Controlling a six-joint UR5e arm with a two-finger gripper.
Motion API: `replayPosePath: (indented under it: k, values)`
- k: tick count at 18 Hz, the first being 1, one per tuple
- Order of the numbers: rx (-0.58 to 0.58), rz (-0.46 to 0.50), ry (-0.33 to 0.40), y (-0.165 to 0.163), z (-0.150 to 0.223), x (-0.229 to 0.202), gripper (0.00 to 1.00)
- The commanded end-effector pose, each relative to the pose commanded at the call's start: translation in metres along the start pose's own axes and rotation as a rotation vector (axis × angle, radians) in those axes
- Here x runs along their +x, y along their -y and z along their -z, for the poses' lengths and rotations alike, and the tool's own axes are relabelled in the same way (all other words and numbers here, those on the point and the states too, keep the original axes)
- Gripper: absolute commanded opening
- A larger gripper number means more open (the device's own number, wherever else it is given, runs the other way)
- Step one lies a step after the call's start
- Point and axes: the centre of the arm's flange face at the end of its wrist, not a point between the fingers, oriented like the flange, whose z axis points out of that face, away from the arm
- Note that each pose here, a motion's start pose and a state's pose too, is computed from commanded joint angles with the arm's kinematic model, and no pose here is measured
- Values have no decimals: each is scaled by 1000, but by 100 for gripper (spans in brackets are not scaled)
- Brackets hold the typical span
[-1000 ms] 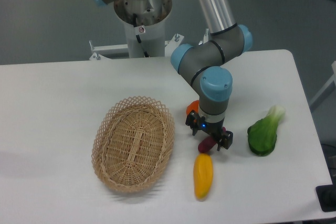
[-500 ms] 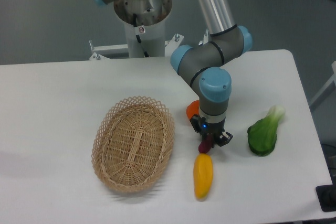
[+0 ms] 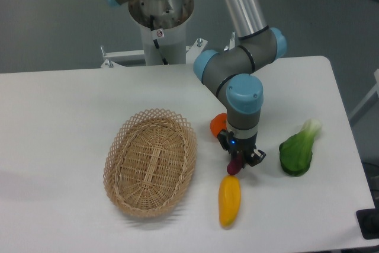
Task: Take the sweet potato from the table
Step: 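Lift the held sweet potato up and away past the bok choy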
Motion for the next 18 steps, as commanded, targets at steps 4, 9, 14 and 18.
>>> replayPosePath:
  k: [4, 9, 14, 18]
  values:
    - [10, -23, 21, -28, 20, -20, 27]
    - [107, 16, 57, -52, 62, -47, 27]
    - [114, 13, 98, -49, 108, -59, 28]
    - [110, 59, 163, -80, 145, -76, 27]
